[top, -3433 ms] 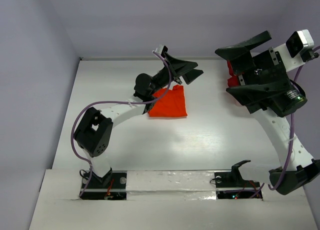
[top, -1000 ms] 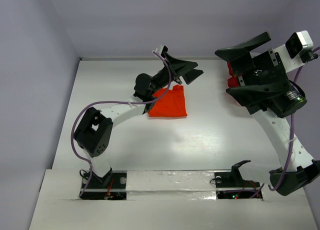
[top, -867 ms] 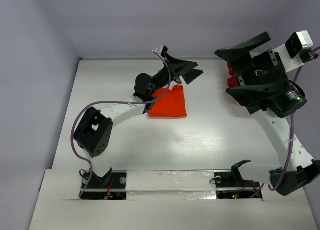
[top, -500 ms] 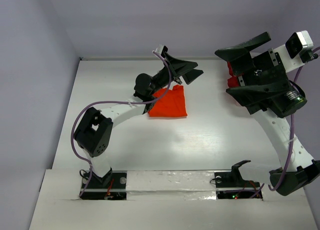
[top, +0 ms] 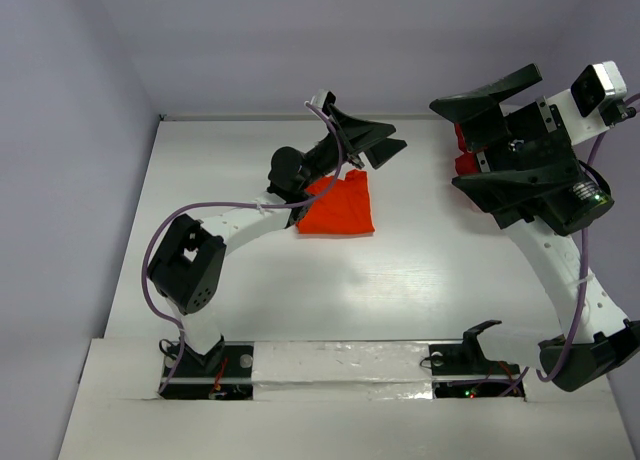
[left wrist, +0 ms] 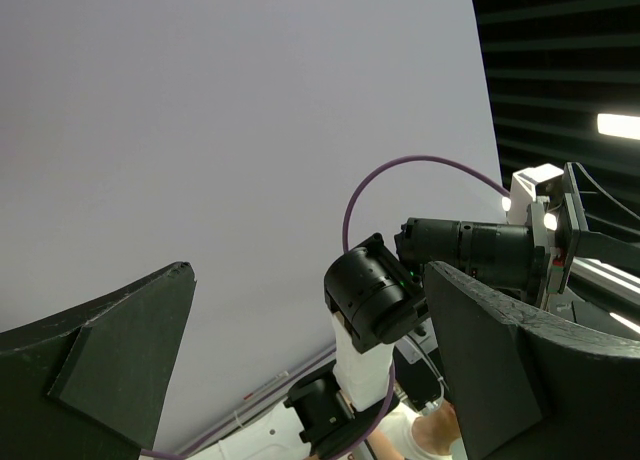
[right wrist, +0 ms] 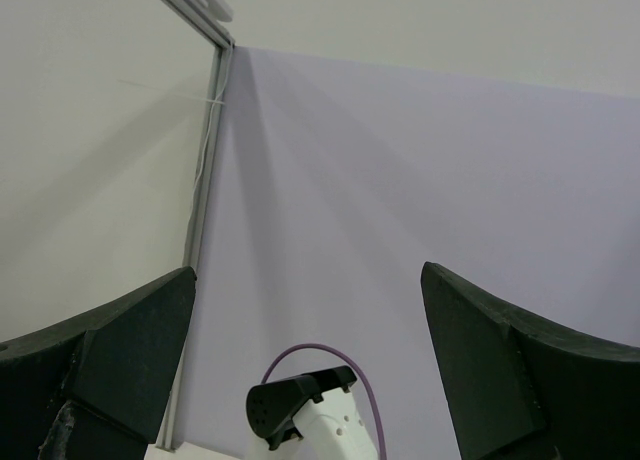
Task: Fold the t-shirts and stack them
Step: Smooth out wrinkles on the folded tshirt
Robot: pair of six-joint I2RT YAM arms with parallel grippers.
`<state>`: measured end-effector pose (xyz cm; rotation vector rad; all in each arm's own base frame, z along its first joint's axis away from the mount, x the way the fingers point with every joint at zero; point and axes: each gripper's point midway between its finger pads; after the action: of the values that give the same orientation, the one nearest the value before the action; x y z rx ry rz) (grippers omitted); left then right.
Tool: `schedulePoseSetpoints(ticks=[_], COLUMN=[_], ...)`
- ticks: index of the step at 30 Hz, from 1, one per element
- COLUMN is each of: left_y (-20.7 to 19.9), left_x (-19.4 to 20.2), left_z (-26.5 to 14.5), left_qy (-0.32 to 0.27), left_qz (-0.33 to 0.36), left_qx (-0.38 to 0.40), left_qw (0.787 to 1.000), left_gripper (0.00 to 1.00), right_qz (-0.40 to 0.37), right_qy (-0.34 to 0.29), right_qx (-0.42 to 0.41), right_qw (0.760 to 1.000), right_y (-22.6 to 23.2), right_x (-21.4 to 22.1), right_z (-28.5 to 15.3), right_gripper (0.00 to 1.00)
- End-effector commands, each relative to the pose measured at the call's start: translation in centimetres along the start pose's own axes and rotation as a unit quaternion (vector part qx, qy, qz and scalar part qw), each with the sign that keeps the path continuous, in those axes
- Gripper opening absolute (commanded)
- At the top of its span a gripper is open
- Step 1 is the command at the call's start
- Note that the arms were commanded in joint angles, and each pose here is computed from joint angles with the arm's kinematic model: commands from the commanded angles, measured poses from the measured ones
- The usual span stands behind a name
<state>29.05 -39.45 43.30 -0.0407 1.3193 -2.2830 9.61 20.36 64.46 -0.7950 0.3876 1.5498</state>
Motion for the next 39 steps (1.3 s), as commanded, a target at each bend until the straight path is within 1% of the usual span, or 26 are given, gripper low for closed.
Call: schedulePoseSetpoints(ticks=[1,23,25,28,31,34,37,38,39], left_y=[-11.3,-11.5,-11.1,-10.7,-10.4,-9.9,-9.0,-8.4,-8.2], left_x=[1.8,1.5,1.8,1.4,1.8,2.3,2.3,2.2,2.7], left_z=[-1.9,-1.8,-1.9,-2.4,-2.7,-2.7,-2.7,-2.9,-3.0], left_qy=[0.017,0.009,0.009,-0.006,0.004,0.012,0.019,0.022,0.030], left_qz=[0.115,0.104,0.092,0.076,0.064,0.055,0.036,0.015,0.002], left_qx=[0.229,0.228,0.223,0.219,0.220,0.218,0.218,0.223,0.229], left_qw=[0.966,0.968,0.970,0.973,0.973,0.974,0.975,0.974,0.973], left_gripper=[0.99,0.99,0.99,0.99,0.99,0.99,0.99,0.99,0.99], right_qz=[-0.028,-0.019,-0.015,0.000,0.021,0.024,0.028,0.044,0.039], right_qy=[-0.014,-0.016,-0.016,-0.013,-0.012,-0.012,-0.011,-0.011,-0.009], right_qx=[-0.013,0.000,0.004,0.019,0.029,0.028,0.054,0.082,0.098], right_qw=[0.999,1.000,1.000,1.000,0.999,0.999,0.998,0.996,0.994], right_y=[1.5,0.8,0.6,-0.3,-1.1,-0.9,-1.6,-2.4,-2.9], right_x=[-1.3,-1.7,-1.6,-1.5,-0.9,-0.7,-0.5,-0.4,-0.4], right_z=[0.3,0.7,0.7,0.8,0.5,0.2,-0.1,-0.2,-0.3], right_gripper=[1.00,1.00,1.00,1.00,1.00,1.00,1.00,1.00,1.00])
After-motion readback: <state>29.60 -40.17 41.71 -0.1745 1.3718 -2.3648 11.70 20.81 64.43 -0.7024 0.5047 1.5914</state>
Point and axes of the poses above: each gripper's point midway between its finger pads, its own z axis out along the fingers, its own y axis along the line the jaws close on, x = y × z, and after that the axes turned 1 degree about z, right-handed
